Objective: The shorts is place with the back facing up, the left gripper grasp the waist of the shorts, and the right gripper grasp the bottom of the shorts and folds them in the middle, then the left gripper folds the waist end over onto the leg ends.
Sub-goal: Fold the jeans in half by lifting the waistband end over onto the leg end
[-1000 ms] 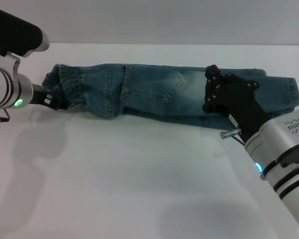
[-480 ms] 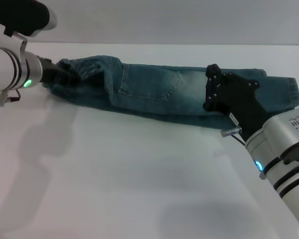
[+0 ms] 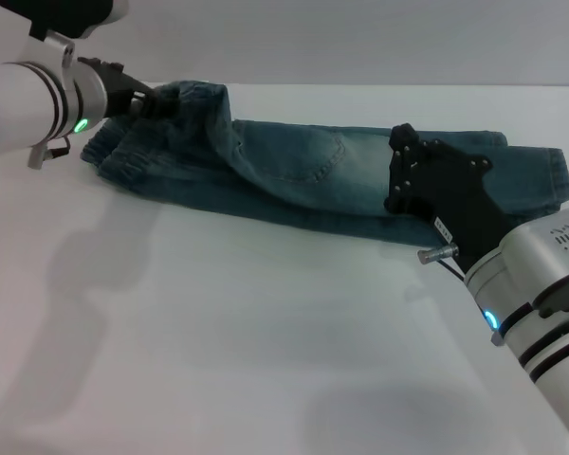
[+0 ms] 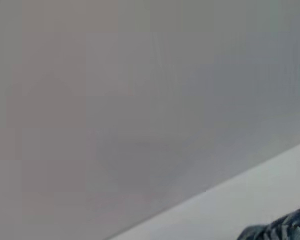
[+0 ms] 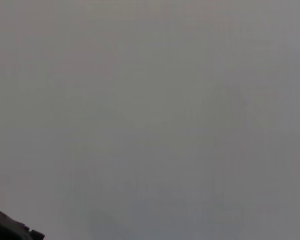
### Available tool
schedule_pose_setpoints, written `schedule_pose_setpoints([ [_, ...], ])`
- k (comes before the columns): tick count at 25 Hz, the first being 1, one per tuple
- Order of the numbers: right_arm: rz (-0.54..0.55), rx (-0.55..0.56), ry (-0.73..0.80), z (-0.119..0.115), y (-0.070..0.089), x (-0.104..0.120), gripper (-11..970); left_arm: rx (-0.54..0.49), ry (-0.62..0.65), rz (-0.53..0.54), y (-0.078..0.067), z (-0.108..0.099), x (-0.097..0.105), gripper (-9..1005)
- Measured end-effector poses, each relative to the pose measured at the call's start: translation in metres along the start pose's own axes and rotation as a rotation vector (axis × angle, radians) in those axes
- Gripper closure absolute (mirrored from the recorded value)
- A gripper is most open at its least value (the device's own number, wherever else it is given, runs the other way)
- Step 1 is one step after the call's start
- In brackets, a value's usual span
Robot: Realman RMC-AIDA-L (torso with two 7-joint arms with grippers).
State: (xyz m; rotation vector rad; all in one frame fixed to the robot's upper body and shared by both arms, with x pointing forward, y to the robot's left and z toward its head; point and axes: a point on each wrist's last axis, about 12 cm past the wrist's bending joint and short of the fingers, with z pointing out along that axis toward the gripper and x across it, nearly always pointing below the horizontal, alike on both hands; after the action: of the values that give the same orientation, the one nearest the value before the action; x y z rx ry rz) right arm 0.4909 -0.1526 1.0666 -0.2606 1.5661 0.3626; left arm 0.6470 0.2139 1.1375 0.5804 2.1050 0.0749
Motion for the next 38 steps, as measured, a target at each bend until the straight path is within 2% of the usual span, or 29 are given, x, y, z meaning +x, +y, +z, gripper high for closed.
schedule_pose_setpoints([
  [6,0.002,-0.003,0.001,-0.001,0.001,0.000,961,0.012,-0.045,-0.007,-0.006,0.012,-0.010,202],
  [14,0.005,-0.018,0.003,-0.003,0.006,0.000,961,-0.008,-0.106,-0.016,-0.004,0.014,-0.019,204],
  [21,0.013,-0.040,0.010,-0.007,0.012,0.002,961,-0.012,-0.110,-0.012,-0.004,0.017,-0.020,205],
  [26,0.016,-0.040,0.026,-0.010,0.012,0.004,960,-0.013,-0.126,-0.016,-0.001,0.000,-0.019,206],
  [32,0.016,-0.047,0.038,-0.009,0.014,0.005,960,-0.023,-0.085,-0.030,0.009,-0.032,-0.003,206],
  [38,0.014,-0.051,0.036,-0.008,0.014,0.005,960,-0.033,0.062,-0.033,0.014,-0.036,0.026,207],
])
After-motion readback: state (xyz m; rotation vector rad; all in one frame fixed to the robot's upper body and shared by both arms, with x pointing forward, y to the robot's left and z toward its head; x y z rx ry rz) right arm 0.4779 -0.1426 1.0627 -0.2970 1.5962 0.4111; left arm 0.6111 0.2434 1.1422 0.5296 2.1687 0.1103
